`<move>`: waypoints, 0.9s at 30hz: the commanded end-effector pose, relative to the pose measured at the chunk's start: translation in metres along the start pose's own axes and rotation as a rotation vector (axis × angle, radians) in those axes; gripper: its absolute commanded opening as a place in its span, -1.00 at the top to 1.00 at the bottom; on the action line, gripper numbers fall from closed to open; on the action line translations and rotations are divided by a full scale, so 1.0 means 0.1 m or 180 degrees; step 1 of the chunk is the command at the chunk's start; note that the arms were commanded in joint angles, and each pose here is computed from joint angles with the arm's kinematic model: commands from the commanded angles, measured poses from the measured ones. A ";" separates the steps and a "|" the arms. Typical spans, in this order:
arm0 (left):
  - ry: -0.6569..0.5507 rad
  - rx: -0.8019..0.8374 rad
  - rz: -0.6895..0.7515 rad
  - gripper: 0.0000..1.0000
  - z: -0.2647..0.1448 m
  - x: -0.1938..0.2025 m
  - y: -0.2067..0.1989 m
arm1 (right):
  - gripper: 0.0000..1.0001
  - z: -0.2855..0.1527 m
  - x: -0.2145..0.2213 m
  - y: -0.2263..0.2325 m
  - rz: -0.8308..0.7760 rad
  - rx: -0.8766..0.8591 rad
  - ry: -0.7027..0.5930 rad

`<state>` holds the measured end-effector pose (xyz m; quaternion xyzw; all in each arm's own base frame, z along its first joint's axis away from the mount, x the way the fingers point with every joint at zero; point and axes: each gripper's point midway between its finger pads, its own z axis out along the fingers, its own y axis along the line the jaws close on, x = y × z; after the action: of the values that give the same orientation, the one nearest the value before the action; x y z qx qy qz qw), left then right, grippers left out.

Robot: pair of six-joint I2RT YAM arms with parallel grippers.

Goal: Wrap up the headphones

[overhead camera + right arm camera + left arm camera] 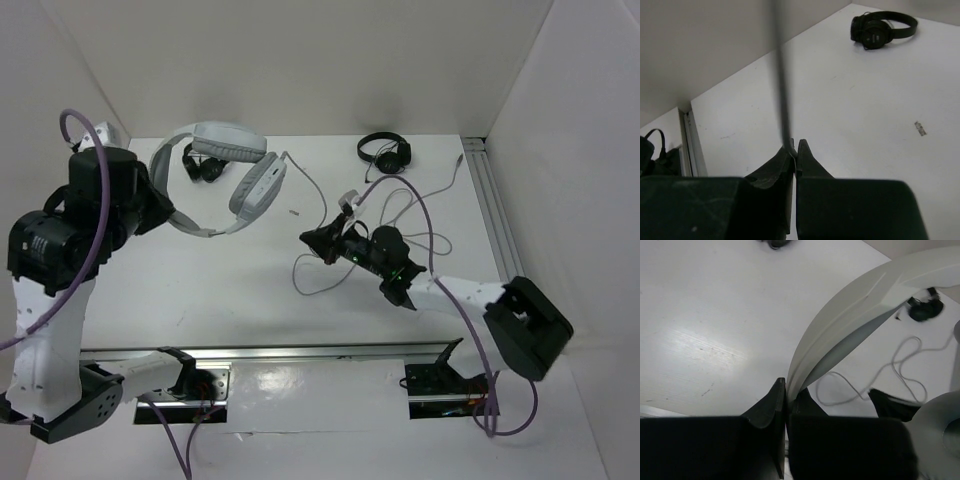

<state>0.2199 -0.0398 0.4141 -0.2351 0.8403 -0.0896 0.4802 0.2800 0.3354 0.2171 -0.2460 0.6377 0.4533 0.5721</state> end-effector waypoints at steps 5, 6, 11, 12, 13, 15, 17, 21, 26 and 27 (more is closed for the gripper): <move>-0.0697 -0.1187 -0.0093 1.00 0.54 -0.18 0.53 | 1.00 -0.60 -0.64 0.06 -0.0474 0.1606 -0.0443; -0.0763 -0.1308 -0.0085 1.00 0.57 -0.19 0.59 | 1.00 -0.71 -0.59 0.01 -0.0564 0.1826 -0.0311; -0.0629 -0.1331 0.0576 1.00 0.91 -0.05 0.60 | 1.00 -1.13 -0.96 0.01 -0.1013 0.2806 -0.0261; -0.0631 -0.1358 0.0702 1.00 0.98 0.00 0.60 | 1.00 -1.15 -0.96 0.03 -0.1138 0.2871 -0.0178; -0.0638 -0.1440 0.0759 1.00 0.99 0.01 0.65 | 1.00 -1.18 -1.01 0.07 -0.1192 0.2916 -0.0180; -0.0635 -0.1517 0.0923 1.00 1.00 0.06 0.67 | 1.00 -1.24 -1.11 0.23 -0.1393 0.2870 -0.0137; -0.0573 -0.1469 0.1155 1.00 1.04 0.18 0.61 | 1.00 -1.26 -1.22 0.35 -0.1555 0.2775 -0.0115; -0.0568 -0.1179 0.1433 1.00 1.02 0.25 0.50 | 1.00 -1.28 -1.38 0.59 -0.1609 0.2479 -0.0104; -0.0509 -0.0867 0.1807 1.00 1.05 0.39 0.35 | 1.00 -1.12 -1.33 1.06 -0.1793 0.1332 0.0035; -0.0498 -0.0906 0.1795 1.00 1.08 0.40 0.35 | 1.00 -1.06 -1.27 1.28 -0.1839 0.0844 0.0079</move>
<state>0.2685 -0.0142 0.2879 -0.0547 0.8652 0.1983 0.4574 0.1785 0.2548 0.3449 -0.2495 0.6518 0.0957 0.7098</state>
